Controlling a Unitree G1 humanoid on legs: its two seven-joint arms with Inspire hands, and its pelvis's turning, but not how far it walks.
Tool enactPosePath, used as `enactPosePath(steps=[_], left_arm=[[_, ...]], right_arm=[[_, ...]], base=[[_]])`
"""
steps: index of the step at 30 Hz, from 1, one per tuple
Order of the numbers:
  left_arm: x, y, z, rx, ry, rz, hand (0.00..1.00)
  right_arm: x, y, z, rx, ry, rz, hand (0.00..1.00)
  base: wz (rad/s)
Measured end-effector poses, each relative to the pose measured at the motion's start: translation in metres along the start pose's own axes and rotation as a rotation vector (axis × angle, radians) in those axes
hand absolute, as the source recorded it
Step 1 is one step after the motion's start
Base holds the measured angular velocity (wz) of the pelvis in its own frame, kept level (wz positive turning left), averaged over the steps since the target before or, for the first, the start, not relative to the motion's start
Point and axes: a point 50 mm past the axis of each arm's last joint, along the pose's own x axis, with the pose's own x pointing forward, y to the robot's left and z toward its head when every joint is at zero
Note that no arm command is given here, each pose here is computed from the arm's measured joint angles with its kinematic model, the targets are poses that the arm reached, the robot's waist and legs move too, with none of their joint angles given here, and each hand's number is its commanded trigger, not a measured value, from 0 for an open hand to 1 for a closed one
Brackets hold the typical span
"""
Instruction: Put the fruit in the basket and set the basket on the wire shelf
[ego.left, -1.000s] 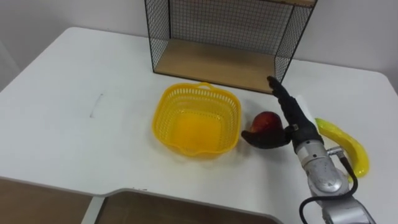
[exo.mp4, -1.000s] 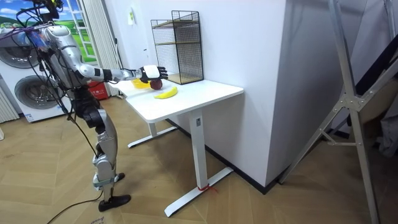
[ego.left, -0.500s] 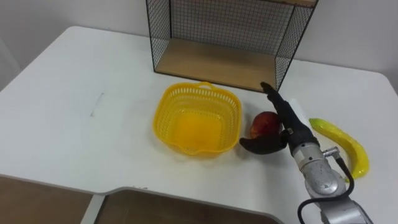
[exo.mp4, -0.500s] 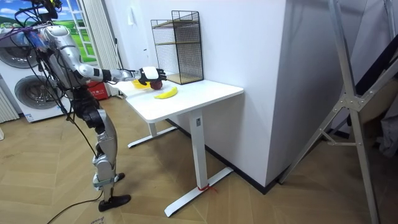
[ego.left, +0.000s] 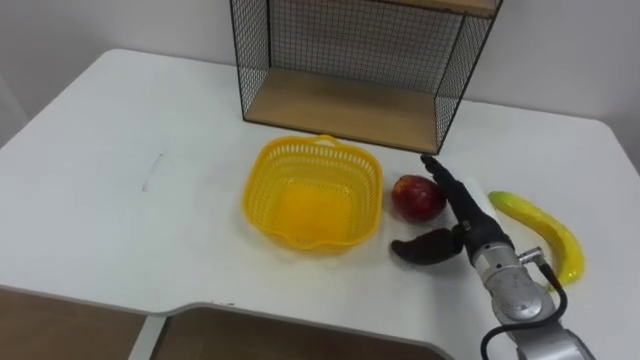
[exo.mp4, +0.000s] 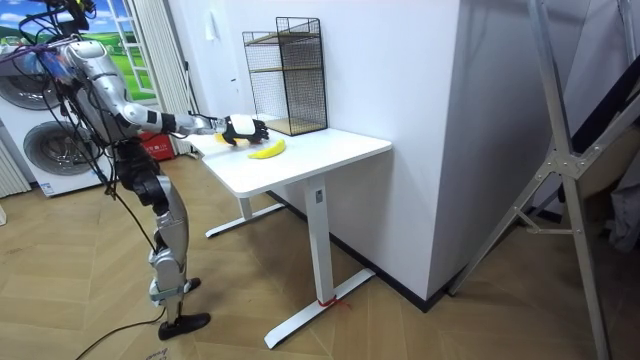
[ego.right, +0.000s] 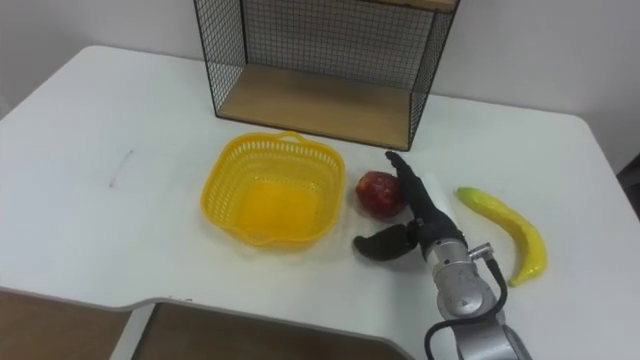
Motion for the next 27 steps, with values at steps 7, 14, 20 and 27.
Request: enactPosePath(steps=[7, 14, 20, 27], left_arm=[[0.0, -0.002, -0.002, 0.001, 0.005, -0.029, 0.0], [0.0, -0.003, -0.003, 0.01, 0.011, -0.045, 0.0], [0.0, -0.002, 0.0, 0.011, 0.005, -0.043, 0.0], [0.0, -0.001, 0.003, 0.012, -0.004, -0.036, 0.0]], right_arm=[[0.0, 0.001, -0.007, 0.025, 0.028, 0.007, 1.0], [0.002, -0.005, -0.007, 0.023, 0.032, -0.033, 1.0], [0.004, -0.011, -0.006, -0.002, 0.028, -0.061, 1.0], [0.004, -0.008, -0.005, 0.017, 0.031, -0.058, 1.0]], base=[[0.0], [0.0], [0.0], [0.0]])
